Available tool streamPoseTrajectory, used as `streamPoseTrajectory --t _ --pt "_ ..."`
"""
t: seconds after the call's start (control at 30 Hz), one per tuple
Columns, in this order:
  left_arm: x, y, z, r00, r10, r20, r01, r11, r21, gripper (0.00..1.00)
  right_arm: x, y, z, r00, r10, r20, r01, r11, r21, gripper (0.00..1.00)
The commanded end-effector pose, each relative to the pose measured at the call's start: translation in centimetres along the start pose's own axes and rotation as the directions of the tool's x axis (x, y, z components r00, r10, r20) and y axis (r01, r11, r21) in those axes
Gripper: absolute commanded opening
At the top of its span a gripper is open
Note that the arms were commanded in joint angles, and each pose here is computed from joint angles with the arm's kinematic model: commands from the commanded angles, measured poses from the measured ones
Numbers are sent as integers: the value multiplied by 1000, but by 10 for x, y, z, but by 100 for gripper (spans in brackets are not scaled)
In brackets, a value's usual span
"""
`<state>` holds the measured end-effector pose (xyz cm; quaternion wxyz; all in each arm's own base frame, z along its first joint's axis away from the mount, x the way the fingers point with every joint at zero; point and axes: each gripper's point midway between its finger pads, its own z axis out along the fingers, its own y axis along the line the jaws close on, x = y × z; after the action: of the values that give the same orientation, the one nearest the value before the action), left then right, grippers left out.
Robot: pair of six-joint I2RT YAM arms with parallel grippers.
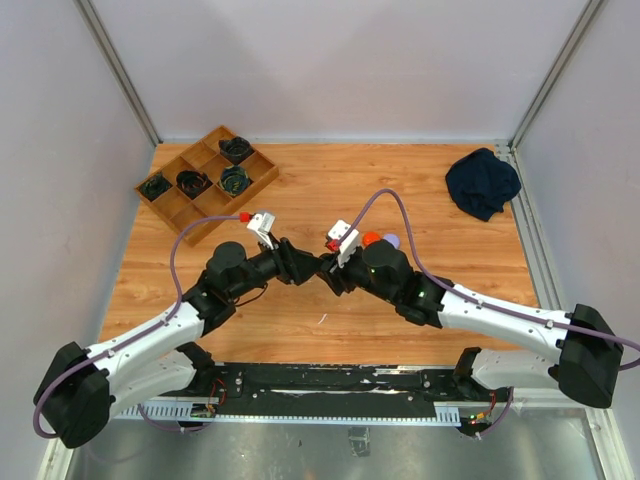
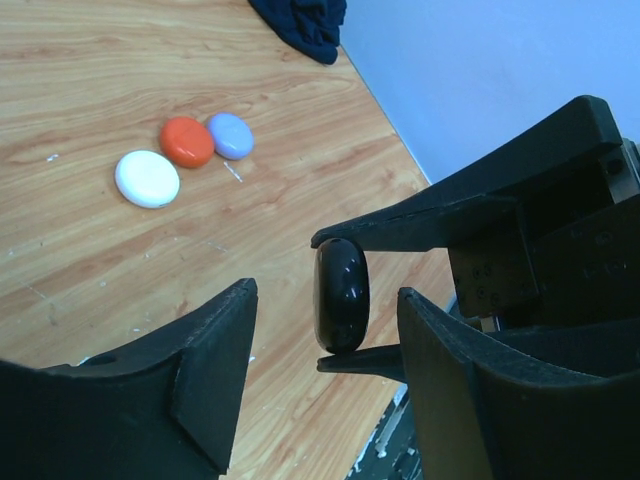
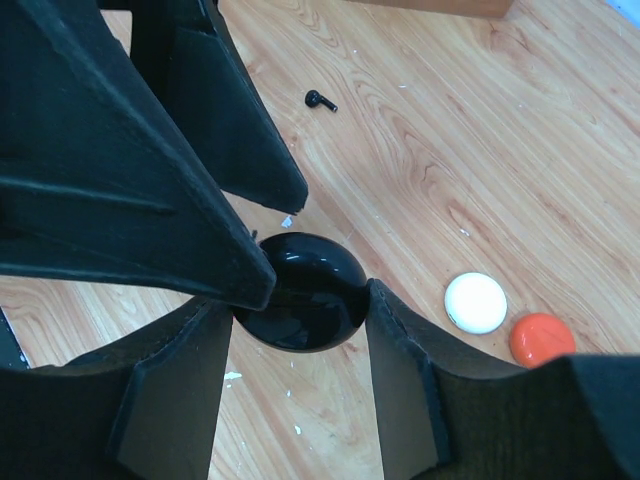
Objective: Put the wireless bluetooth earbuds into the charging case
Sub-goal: Pick up the charging case at the center of the board.
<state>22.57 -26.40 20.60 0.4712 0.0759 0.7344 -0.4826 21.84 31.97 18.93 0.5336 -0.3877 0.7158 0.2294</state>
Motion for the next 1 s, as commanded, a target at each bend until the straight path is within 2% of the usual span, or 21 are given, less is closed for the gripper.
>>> streamPoseTrajectory --t 0.0,0.1,0.27,0.4,0.53,0.8,0.97 --pt "-4 -9 5 1000 10 27 -11 999 37 62 -10 2 2 999 -16 48 15 1000 11 43" --pt "0 -7 7 1000 10 15 -11 999 32 59 -11 3 3 999 -16 52 15 1000 8 43" --pt "1 -5 8 1000 19 17 -19 1000 20 48 -14 5 4 998 -20 64 20 1000 1 43" --pt "-1 -7 9 998 63 19 -64 998 30 36 -13 6 4 998 -23 66 24 1000 -10 44" --pt "-6 -12 7 993 112 25 -113 992 49 24 -14 11 4 997 -27 69 29 999 -37 51" --pt "-20 -17 0 963 269 3 -269 963 31 22 -21 6 -18 991 -86 99 95 992 -85 66" --pt "-28 -33 -4 932 362 -11 -360 929 92 23 -26 -2 -41 987 -68 145 93 981 -172 69"
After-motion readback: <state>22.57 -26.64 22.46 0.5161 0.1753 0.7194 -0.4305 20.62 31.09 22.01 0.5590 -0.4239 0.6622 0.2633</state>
